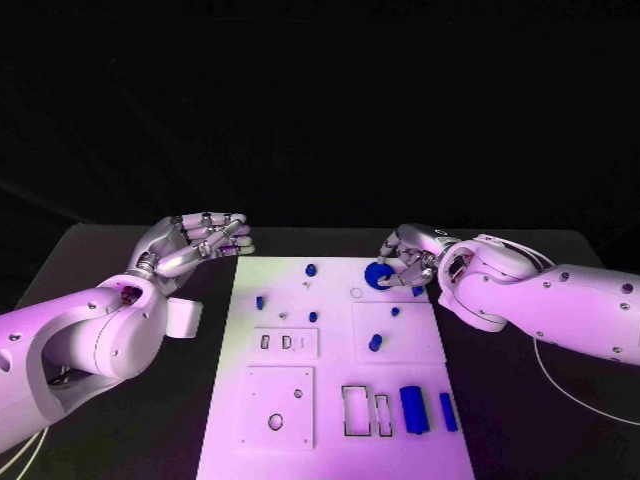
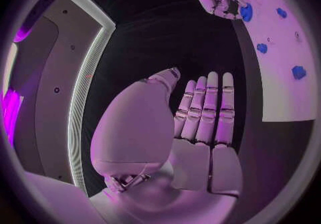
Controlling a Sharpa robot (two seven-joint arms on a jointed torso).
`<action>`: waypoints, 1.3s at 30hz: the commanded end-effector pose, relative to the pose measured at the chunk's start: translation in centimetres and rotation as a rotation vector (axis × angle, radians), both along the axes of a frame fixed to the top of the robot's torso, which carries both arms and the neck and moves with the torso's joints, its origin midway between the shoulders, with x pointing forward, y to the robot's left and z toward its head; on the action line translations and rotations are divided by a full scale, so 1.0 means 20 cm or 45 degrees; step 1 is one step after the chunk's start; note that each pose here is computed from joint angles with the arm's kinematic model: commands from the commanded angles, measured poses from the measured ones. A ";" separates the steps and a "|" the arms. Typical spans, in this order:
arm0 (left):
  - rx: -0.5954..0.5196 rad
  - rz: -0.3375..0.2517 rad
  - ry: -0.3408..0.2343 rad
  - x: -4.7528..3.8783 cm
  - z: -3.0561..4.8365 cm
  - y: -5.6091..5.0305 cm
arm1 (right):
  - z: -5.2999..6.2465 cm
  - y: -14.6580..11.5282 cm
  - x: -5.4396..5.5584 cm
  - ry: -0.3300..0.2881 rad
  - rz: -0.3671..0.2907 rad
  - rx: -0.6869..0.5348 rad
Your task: Assemble the parts on the task board
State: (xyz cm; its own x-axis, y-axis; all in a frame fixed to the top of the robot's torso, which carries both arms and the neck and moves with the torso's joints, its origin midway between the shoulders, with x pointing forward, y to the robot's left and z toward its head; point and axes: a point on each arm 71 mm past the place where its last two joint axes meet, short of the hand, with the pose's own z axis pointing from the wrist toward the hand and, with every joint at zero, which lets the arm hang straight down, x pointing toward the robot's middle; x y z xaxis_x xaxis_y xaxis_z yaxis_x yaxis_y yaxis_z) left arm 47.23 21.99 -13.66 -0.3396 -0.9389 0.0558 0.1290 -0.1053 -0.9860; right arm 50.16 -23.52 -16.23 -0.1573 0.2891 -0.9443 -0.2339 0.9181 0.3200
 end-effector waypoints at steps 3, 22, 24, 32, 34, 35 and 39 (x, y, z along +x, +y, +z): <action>-0.012 -0.022 -0.005 0.000 0.006 -0.01 | 0.05 0.06 -0.04 -0.148 0.057 0.004; -0.011 -0.027 0.002 0.004 0.002 -0.02 | 0.12 0.42 -0.16 -0.328 0.284 -0.059; -0.012 -0.028 0.002 0.004 0.002 -0.02 | 0.12 0.46 -0.16 -0.336 0.299 -0.063; -0.013 -0.034 0.003 0.002 0.002 -0.02 | 0.07 0.59 -0.15 -0.332 0.344 -0.067; -0.013 -0.034 0.003 0.002 0.002 -0.02 | 0.06 0.62 -0.15 -0.327 0.352 -0.069; -0.013 -0.034 0.003 0.002 0.002 -0.02 | 0.05 0.62 -0.15 -0.325 0.354 -0.069; -0.013 -0.036 0.004 0.002 0.002 -0.03 | 0.02 0.65 -0.13 -0.305 0.359 -0.069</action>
